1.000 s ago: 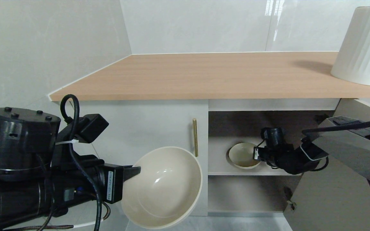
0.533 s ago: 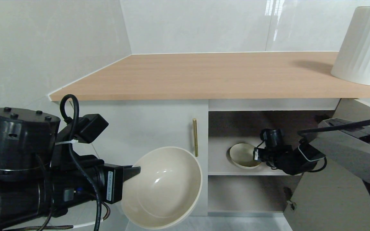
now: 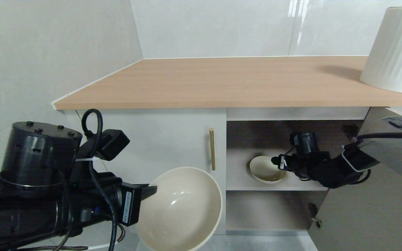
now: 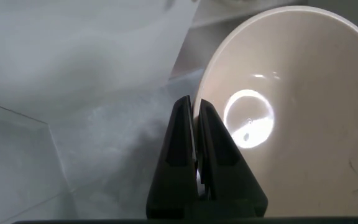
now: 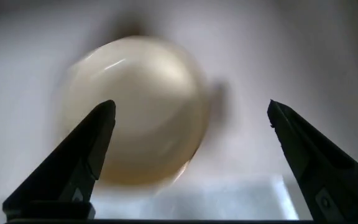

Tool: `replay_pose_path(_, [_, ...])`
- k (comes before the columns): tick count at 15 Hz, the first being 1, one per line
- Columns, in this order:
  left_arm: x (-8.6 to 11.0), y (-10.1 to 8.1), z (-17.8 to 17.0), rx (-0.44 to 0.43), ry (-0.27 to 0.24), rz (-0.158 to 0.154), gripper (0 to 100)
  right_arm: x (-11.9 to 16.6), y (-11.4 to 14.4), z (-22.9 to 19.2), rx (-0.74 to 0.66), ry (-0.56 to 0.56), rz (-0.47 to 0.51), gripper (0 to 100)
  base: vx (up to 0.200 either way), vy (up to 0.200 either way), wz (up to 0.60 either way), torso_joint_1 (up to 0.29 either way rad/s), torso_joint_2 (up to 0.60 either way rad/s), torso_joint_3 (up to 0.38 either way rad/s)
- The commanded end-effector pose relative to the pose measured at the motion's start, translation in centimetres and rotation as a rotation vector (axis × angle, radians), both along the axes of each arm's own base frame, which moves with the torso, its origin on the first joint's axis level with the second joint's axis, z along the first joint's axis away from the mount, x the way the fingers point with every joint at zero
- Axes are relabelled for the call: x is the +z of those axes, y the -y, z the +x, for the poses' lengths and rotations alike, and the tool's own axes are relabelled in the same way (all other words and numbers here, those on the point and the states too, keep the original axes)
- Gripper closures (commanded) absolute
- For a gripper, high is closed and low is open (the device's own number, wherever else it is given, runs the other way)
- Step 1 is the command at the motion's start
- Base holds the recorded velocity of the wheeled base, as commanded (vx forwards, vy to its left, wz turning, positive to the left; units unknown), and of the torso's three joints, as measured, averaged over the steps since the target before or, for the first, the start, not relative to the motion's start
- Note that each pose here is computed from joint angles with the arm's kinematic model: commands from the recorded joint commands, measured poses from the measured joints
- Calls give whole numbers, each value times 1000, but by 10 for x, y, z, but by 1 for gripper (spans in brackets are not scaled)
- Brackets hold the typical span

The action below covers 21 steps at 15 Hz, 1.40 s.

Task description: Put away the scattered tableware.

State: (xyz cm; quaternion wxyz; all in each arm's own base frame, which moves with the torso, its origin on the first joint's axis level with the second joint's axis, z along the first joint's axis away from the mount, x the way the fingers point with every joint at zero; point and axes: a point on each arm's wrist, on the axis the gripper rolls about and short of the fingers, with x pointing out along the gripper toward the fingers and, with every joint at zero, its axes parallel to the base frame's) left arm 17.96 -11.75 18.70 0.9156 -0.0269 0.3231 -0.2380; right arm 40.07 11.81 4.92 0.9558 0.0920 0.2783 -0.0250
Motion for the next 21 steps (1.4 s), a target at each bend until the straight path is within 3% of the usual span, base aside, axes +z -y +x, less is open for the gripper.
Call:
replay_pose_path(1, [-18, 18, 8, -56, -47, 50, 100, 57, -19, -58, 134, 49, 47, 0, 0, 0, 0, 0, 0, 0])
replay_pose_path(5, [-45, 41, 11, -115, -124, 123, 100, 112, -34, -126, 360, -36, 93, 0, 0, 0, 0, 0, 0, 0])
replay_pose_path(8, [-60, 50, 14, -99, -146, 188, 100, 142, -29, -159, 519, -83, 168, 0, 0, 0, 0, 0, 0, 0])
replay_pose_path(12, [-70, 64, 13, -124, -111, 174, 100, 138, -53, -184, 662, -169, 159, 0, 0, 0, 0, 0, 0, 0])
replay_pose_path(17, [-71, 66, 12, -130, -105, 171, 100, 112, -74, -187, 713, -270, 105, 0, 0, 0, 0, 0, 0, 0])
replay_pose_path(21, [-69, 67, 13, -126, -75, 144, 100, 98, -87, -190, 734, -322, 64, 0, 0, 0, 0, 0, 0, 0])
